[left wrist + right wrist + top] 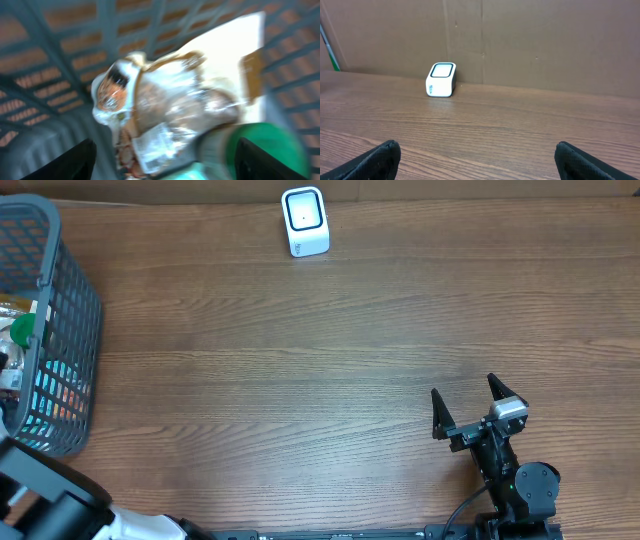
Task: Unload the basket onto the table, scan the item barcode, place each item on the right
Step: 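Lift the snack bag out and carry it toward the scanner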
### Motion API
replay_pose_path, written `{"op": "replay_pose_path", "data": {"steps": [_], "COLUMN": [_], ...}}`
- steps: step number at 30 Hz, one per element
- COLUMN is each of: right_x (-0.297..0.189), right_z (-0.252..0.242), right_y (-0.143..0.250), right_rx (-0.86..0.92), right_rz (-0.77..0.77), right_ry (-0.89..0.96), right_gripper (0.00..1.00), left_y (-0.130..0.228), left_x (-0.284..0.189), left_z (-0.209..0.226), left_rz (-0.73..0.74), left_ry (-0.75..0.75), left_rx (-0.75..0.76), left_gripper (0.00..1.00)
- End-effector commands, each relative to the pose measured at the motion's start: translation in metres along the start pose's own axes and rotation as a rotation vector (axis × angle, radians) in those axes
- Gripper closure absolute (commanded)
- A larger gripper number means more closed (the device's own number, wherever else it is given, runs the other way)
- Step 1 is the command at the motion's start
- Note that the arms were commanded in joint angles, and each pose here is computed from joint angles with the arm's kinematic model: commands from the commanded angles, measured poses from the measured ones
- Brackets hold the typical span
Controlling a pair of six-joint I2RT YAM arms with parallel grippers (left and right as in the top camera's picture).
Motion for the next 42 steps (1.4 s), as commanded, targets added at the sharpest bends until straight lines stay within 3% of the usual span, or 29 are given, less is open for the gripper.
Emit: {"op": "replay_pose_path", "data": {"steps": [1,11,18,21,23,25,28,36,42], "right_x": [0.0,0.0,0.0,0.0,0.0,0.0,0.0,0.0,0.0], "right_z": [0.0,0.0,0.0,0.0,0.0,0.0,0.0,0.0,0.0], "right_y": [0.001,0.001,0.001,0.001,0.001,0.001,0.001,0.001,0.001], "right_rx": [0.003,0.003,0.003,0.003,0.003,0.003,0.003,0.003,0.003], "right_rz": [-0.006,-0.006,-0.006,-0.006,-0.006,-0.006,-0.006,-0.006,-0.006], "right_ry": [0.0,0.0,0.0,0.0,0.0,0.0,0.0,0.0,0.0], "right_gripper": [0.0,0.0,0.0,0.0,0.0,0.0,0.0,0.0,0.0], "left_y": [0.012,0.028,0.046,0.055,0.057,0.056,0.05,0.023,-0.022], "left_x": [0.022,0.069,0.107,0.118,0.12,0.12,0.118,0.091,0.037], "left_z": [0.019,0.021,-0.001,-0.004,-0.004,-0.005,-0.008,-0.024,-0.046], "left_rz": [0.03,0.038,0.057,0.075,0.08,0.074,0.054,-0.005,-0.121], "left_ry": [-0.088,-0.066,0.117,0.155,0.163,0.166,0.176,0.236,0.299], "left_rx": [0.018,-0.005,-0.005,-0.006,-0.006,-0.005,-0.003,0.005,0.017], "left_gripper": [0.24,0.07,0.08,0.21,0.39,0.67,0.89,0.96,0.96]}}
Point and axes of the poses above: each gripper's point midway between its finger pads, its own x axis out along the fingers, its own z axis along the line the jaws close on, y = z × x, the point moved 2 cm from there along -x, back along the fingers, and after that the axes turned 5 degrees about -x, right-handed, at the moved point
